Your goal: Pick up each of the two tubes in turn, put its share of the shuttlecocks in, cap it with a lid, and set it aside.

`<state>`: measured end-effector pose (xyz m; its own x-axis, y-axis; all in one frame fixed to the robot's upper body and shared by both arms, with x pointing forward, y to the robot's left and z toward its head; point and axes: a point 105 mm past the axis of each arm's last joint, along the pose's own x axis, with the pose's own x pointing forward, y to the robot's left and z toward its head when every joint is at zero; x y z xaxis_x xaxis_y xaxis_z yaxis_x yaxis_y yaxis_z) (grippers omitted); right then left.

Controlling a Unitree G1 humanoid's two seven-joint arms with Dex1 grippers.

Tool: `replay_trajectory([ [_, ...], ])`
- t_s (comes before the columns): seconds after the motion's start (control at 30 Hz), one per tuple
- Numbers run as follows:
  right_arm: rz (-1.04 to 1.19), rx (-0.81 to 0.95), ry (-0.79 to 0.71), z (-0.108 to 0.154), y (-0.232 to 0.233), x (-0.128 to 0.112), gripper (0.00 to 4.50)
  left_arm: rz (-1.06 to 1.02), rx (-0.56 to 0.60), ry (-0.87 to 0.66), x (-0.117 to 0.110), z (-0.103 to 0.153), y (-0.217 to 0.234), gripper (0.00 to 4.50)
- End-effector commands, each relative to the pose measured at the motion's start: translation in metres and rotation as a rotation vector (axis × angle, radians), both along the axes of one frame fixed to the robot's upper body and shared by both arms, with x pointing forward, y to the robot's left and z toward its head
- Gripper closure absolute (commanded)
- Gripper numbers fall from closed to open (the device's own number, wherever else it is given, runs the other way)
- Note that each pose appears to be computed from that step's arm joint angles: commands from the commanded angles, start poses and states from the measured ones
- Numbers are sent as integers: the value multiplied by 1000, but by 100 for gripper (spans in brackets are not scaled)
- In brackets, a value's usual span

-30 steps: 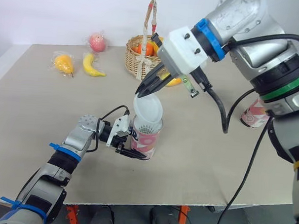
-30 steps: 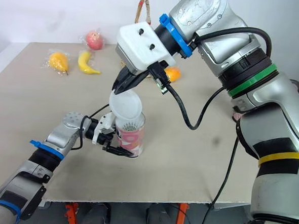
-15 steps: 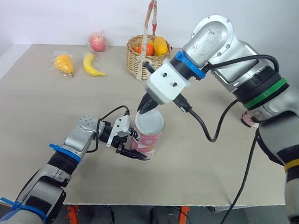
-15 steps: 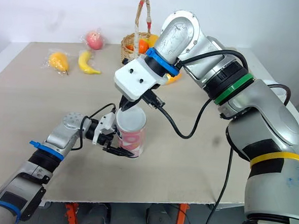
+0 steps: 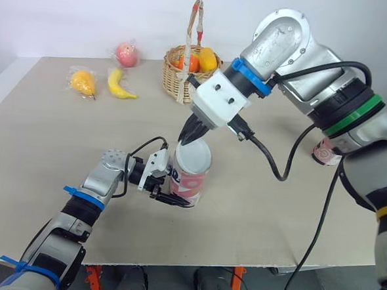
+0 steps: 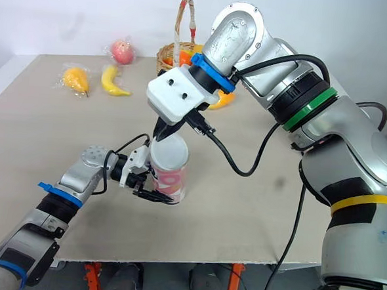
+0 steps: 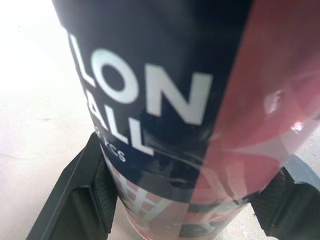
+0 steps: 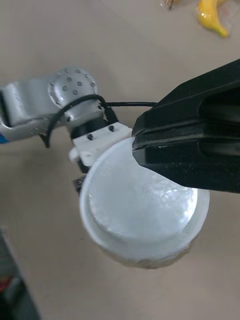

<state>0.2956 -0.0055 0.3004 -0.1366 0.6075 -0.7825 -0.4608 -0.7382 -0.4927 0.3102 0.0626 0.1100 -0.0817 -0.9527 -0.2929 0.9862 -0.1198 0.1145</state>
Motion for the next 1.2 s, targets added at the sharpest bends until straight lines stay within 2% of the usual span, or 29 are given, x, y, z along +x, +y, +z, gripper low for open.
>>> replay_trajectory([
  [0.03,18,12,-4,21,2,-6,447,42,77,79,-1,-24,11,143],
  [0.27,25,-15,2,13,0,-7,447,46,77,82,-1,-24,12,143],
  [0.47,25,-73,5,-7,-4,-3,447,48,75,84,-2,-24,11,143],
  [0.67,25,-95,5,-14,-5,-1,447,50,74,88,-3,-24,12,143],
  [0.9,14,-179,-62,-33,-12,11,447,58,71,88,-2,-24,13,143],
  [1.0,6,-187,-134,-31,-12,20,447,59,70,90,-3,-24,13,143],
  [1.2,24,-92,-131,-12,0,14,447,58,71,93,-4,-25,13,143],
])
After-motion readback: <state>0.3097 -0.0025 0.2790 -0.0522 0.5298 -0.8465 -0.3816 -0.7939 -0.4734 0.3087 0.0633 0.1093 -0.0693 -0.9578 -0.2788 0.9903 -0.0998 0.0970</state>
